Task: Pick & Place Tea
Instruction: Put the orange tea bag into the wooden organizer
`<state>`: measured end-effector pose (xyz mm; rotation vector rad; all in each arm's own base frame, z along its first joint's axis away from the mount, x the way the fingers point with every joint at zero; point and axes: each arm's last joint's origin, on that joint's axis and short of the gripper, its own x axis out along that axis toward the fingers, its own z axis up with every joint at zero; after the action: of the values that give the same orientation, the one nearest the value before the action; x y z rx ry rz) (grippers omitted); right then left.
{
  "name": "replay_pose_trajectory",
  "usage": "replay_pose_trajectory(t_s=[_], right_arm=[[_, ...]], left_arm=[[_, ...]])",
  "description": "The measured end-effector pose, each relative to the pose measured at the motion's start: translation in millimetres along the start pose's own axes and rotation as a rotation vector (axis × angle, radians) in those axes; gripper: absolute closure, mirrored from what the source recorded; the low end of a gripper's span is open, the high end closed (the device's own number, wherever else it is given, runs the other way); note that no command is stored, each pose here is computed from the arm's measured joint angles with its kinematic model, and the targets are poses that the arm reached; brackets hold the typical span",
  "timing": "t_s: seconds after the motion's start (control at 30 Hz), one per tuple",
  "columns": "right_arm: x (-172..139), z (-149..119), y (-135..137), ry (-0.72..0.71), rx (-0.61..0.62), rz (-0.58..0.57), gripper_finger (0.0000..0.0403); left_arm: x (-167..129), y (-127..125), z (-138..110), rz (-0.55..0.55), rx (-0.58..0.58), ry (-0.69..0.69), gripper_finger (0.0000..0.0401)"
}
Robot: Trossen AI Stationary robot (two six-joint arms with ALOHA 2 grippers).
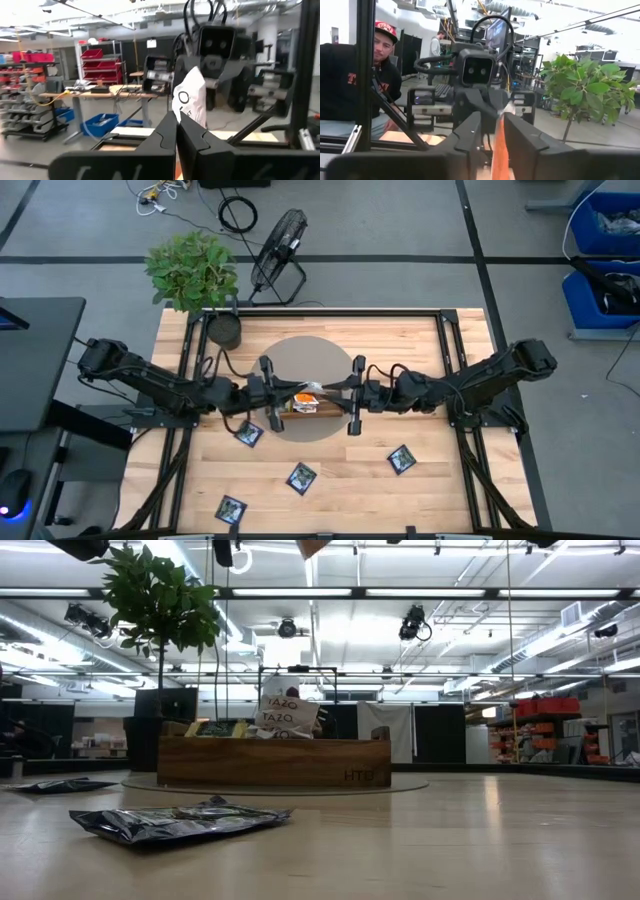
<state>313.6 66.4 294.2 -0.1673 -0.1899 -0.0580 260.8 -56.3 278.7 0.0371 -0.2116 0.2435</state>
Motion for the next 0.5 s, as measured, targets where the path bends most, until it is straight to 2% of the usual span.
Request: replay_pose_trajectory(t_s=[0.23, 0.5], right_arm=[[-7, 10, -1, 0.014, -0.005, -0.003, 0.0270], [-16, 17, 5, 0.068, -0.016, -0.056, 0.0257]], left_arm=[[-3, -3, -11, 0.071, 0.100, 0.116, 0.0400], [-4, -3, -37, 0.138, 0.135, 0.298, 0.0400]])
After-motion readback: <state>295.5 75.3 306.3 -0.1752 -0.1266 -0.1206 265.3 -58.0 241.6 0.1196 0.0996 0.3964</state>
